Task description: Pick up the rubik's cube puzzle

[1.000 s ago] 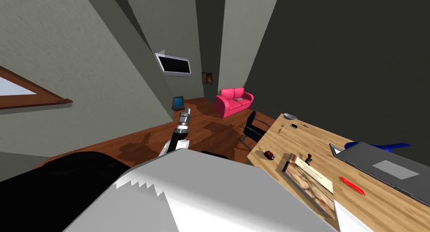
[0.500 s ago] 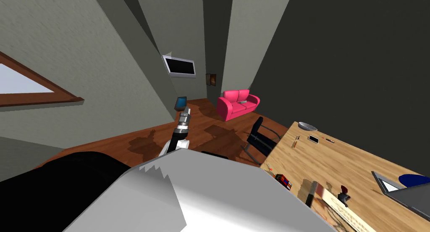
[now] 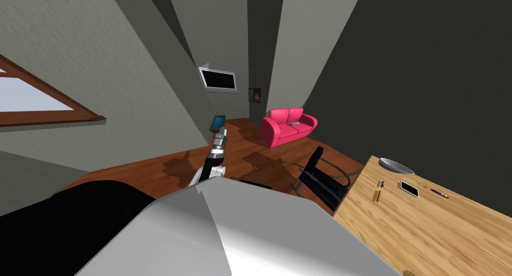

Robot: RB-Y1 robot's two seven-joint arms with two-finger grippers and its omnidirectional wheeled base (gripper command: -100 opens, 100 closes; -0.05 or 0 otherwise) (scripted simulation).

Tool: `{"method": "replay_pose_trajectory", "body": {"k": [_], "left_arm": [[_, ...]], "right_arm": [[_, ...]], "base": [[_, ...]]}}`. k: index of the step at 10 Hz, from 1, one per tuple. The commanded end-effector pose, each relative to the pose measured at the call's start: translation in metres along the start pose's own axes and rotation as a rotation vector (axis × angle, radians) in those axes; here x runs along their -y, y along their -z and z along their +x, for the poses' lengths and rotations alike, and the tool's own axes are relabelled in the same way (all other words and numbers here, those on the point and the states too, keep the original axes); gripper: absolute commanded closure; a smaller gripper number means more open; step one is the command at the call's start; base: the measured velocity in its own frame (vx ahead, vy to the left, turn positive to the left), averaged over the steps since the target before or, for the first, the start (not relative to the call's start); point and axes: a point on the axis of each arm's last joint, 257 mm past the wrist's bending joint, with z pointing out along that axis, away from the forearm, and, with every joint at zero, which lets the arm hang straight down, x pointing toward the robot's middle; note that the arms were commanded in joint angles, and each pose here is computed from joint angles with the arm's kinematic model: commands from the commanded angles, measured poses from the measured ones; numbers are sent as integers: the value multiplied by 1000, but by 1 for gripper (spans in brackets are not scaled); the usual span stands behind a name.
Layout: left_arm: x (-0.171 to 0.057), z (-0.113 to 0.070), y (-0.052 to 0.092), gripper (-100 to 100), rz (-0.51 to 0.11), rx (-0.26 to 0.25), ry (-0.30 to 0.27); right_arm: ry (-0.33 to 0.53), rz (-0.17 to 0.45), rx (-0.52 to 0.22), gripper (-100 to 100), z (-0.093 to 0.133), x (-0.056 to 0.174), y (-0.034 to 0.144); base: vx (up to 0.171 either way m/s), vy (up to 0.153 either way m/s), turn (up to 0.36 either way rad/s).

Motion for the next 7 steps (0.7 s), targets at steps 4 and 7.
{"method": "replay_pose_trajectory", "body": {"k": [4, 7], "left_arm": [[0, 0, 0, 0, 0, 0, 0], [0, 0, 0, 0, 0, 0, 0]], "right_arm": [[33, -11, -4, 0, 0, 0, 0], [7, -9, -4, -100, -1, -18, -18]], "base": [[149, -7, 40], [-22, -47, 84]]}}
